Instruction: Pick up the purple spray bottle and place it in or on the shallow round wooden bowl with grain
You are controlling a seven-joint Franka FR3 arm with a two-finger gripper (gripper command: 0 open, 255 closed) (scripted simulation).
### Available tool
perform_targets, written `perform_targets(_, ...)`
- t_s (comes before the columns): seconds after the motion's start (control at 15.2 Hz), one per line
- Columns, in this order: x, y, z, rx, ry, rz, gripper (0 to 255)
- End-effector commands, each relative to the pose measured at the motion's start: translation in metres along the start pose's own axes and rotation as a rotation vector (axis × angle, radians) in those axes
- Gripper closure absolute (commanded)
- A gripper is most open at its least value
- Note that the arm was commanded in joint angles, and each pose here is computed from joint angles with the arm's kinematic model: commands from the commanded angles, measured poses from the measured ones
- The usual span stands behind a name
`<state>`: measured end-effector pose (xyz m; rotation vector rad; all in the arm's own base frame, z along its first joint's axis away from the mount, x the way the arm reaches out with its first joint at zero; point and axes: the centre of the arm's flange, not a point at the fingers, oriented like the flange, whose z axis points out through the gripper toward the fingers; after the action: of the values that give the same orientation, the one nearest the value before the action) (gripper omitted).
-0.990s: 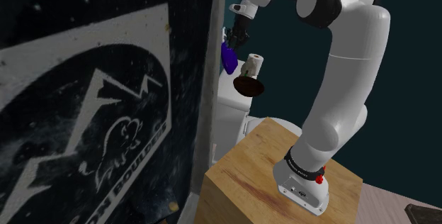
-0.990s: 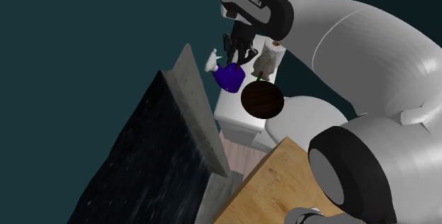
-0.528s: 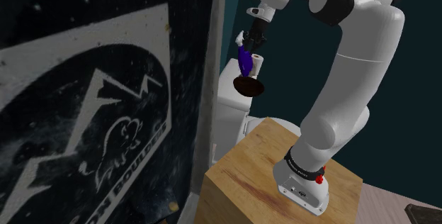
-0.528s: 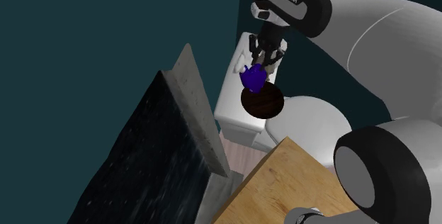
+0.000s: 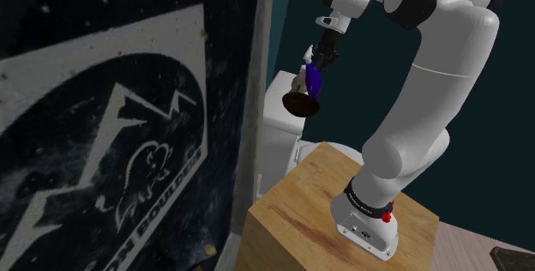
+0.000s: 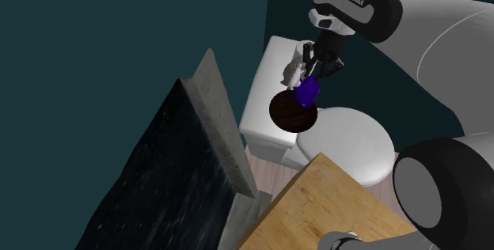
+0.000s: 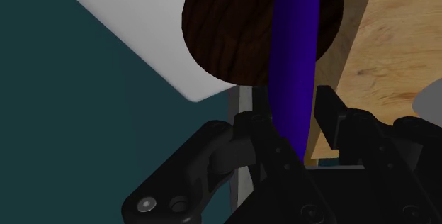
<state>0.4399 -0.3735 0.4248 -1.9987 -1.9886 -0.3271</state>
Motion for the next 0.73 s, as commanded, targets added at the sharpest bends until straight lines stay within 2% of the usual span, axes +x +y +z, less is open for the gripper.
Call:
perform_targets(0.0,-0.003,0.0,0.01,0.0,0.0,-0.001,255)
perform_targets(0.66,-0.02,0.002,0.052,0.0,0.0,-0.001,255)
